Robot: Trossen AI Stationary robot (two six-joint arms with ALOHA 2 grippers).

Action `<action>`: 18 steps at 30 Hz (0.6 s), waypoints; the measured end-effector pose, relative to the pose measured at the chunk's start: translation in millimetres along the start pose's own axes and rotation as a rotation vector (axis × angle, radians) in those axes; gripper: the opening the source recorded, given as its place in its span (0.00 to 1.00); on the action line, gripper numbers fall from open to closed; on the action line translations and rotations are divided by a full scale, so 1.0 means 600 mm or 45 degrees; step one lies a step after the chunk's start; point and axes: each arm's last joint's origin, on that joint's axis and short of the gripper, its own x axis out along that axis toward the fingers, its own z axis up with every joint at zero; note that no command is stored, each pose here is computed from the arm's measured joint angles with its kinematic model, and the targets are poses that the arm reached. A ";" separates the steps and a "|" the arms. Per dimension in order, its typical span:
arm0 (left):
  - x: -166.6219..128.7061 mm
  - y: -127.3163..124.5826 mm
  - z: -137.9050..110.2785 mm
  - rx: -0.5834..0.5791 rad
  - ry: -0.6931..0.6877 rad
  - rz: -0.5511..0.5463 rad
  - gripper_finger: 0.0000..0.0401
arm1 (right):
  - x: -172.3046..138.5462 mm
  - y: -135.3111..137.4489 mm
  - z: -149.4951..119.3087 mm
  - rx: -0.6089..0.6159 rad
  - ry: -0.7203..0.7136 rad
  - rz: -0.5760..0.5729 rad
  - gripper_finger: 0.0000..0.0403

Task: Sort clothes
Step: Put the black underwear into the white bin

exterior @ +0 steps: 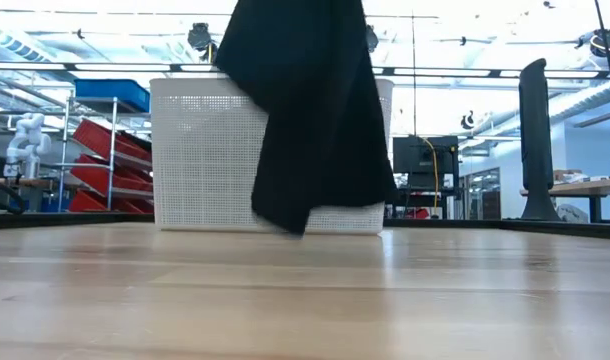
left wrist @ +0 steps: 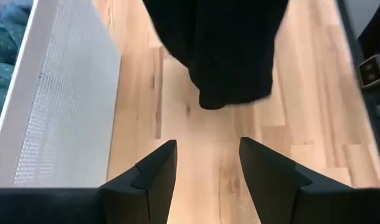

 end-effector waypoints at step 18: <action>0.083 0.015 -0.160 -0.307 -0.522 -0.053 0.46 | -0.099 -0.160 0.164 -0.042 -0.246 -0.301 0.01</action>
